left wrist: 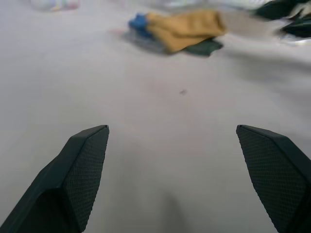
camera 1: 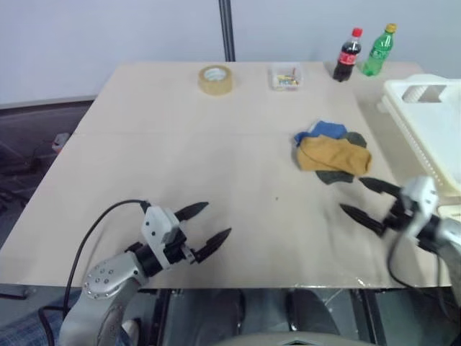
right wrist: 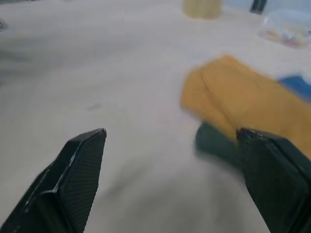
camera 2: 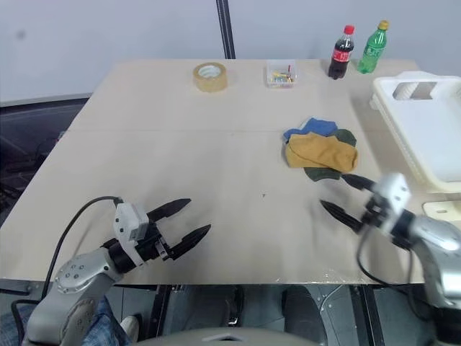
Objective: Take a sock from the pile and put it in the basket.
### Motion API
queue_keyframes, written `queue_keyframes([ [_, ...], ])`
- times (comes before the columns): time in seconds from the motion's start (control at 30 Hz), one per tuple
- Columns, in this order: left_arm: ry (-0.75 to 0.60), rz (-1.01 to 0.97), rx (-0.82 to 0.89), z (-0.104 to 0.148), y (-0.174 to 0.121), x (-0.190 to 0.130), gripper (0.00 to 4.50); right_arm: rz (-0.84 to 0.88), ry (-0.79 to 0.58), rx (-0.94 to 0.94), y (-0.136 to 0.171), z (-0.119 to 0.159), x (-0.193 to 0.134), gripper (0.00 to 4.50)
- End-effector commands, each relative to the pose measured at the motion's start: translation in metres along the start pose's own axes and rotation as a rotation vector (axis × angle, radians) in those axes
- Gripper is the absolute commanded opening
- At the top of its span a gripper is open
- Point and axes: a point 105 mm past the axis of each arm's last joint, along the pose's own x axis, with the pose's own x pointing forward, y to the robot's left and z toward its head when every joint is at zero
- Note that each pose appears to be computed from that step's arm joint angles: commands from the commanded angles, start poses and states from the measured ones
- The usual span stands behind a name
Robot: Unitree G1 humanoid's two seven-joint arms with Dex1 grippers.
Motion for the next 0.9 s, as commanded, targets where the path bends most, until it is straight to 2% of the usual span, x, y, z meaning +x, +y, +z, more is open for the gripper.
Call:
queue_keyframes([
  [0.03,-0.08,-0.06,0.013,0.018,-0.002,-0.005,4.5,-0.105,0.026,-0.096,-0.011,0.014,0.028,4.44],
  [0.13,-0.122,-0.124,0.006,0.028,-0.007,-0.008,4.5,-0.126,0.026,-0.102,-0.018,0.021,0.051,4.44],
  [0.3,-0.147,-0.156,0.008,0.032,-0.01,-0.011,4.5,-0.149,0.072,-0.079,-0.032,0.013,0.07,4.44],
  [0.43,-0.166,-0.157,0.004,0.034,-0.012,-0.012,4.5,-0.168,0.131,-0.07,-0.042,0.002,0.075,4.44],
  [0.6,-0.152,-0.148,0.007,0.03,-0.013,-0.013,4.5,-0.18,0.142,-0.05,-0.048,-0.002,0.076,4.44],
  [0.7,-0.147,-0.13,0.016,0.029,-0.011,-0.013,4.5,-0.186,0.153,-0.045,-0.05,-0.005,0.077,3.67],
  [0.83,-0.143,-0.115,0.028,0.028,-0.008,-0.014,4.5,-0.206,0.143,-0.036,-0.055,-0.003,0.077,1.71],
  [0.87,-0.144,-0.114,0.03,0.028,-0.008,-0.014,4.5,-0.205,0.144,-0.039,-0.055,-0.003,0.077,1.49],
  [0.9,-0.144,-0.114,0.03,0.028,-0.008,-0.013,4.5,-0.203,0.145,-0.044,-0.054,-0.004,0.077,0.94],
])
